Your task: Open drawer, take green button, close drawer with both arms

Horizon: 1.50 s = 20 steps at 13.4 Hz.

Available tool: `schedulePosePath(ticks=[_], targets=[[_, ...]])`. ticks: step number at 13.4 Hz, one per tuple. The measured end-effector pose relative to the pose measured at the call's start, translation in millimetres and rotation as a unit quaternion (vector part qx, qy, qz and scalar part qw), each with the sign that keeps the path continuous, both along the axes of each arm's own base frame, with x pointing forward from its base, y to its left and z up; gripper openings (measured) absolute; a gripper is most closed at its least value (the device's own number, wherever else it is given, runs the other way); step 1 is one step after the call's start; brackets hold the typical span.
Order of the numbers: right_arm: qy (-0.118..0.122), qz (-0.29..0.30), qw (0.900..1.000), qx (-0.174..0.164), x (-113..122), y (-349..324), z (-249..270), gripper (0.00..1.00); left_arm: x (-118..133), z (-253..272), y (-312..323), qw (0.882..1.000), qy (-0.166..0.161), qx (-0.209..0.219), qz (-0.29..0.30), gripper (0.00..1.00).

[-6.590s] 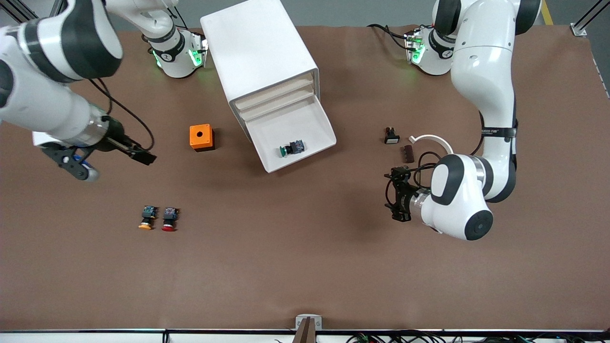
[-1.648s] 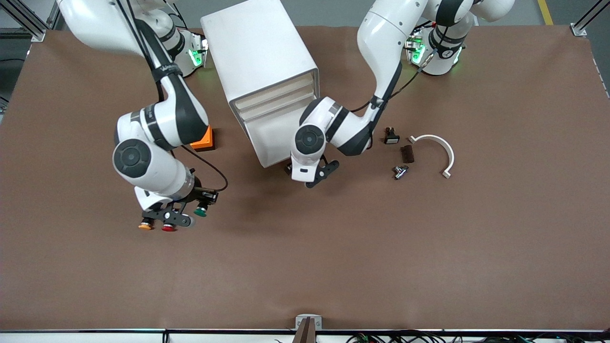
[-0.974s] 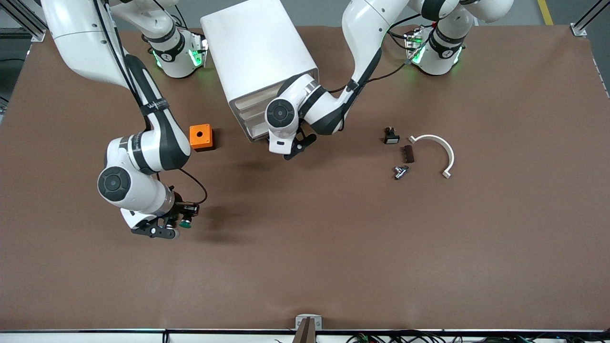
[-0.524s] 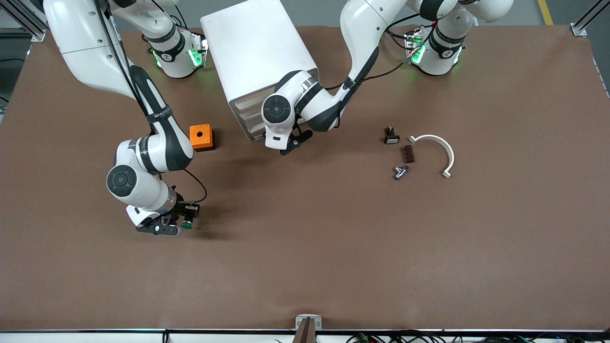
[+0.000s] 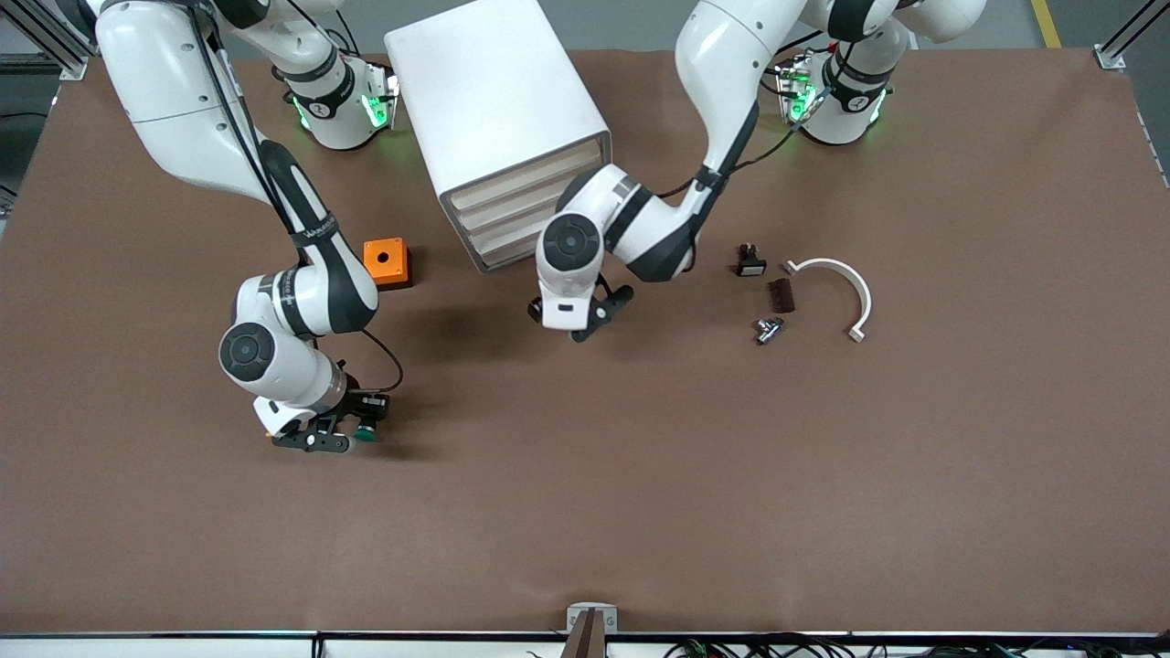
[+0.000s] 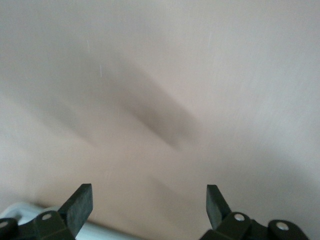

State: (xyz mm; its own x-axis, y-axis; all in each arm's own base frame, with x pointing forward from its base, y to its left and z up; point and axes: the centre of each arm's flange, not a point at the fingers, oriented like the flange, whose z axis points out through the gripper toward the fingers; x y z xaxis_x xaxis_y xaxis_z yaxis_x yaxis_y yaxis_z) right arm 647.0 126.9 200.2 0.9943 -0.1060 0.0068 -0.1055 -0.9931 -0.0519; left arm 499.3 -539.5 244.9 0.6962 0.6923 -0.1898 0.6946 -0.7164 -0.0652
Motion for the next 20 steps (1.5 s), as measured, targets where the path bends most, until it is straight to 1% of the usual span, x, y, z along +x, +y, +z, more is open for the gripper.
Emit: schedulePosePath(ticks=[1, 2, 5, 6, 9, 12, 14, 16, 18, 20], targets=[[-0.001, 0.000, 1.000, 0.000, 1, 0, 1, 0.56, 17, 7, 15, 1.000, -0.013, 0.005, 0.014, 1.00], [-0.003, 0.000, 1.000, 0.000, 2, 0, 2, 0.67, 33, 14, 30, 0.999, -0.025, 0.011, 0.027, 1.00], [-0.017, -0.006, 1.000, 0.003, 12, -6, 17, 0.96, 77, 44, 75, 0.996, -0.070, 0.029, 0.052, 1.00], [-0.021, -0.013, 1.000, 0.003, 16, -15, 28, 1.00, 91, 57, 92, 0.994, -0.086, 0.034, 0.049, 1.00], [-0.024, -0.038, 0.999, 0.003, 23, -53, 80, 1.00, 129, 107, 150, 0.990, -0.129, 0.045, 0.033, 1.00], [-0.027, -0.067, 0.997, 0.001, 18, -96, 150, 1.00, 155, 156, 215, 0.986, -0.148, 0.069, 0.019, 1.00], [-0.034, -0.083, 0.996, 0.001, 9, -121, 194, 1.00, 165, 187, 256, 0.985, -0.154, 0.078, -0.006, 1.00], [-0.040, -0.083, 0.996, 0.001, -2, -122, 233, 1.00, 174, 218, 301, 0.983, -0.162, 0.075, -0.037, 1.00], [-0.035, -0.076, 0.996, 0.001, -18, -116, 270, 1.00, 177, 247, 345, 0.983, -0.160, 0.062, -0.060, 1.00], [-0.031, -0.071, 0.997, 0.001, -36, -110, 308, 1.00, 175, 274, 385, 0.983, -0.157, 0.047, -0.080, 1.00]])
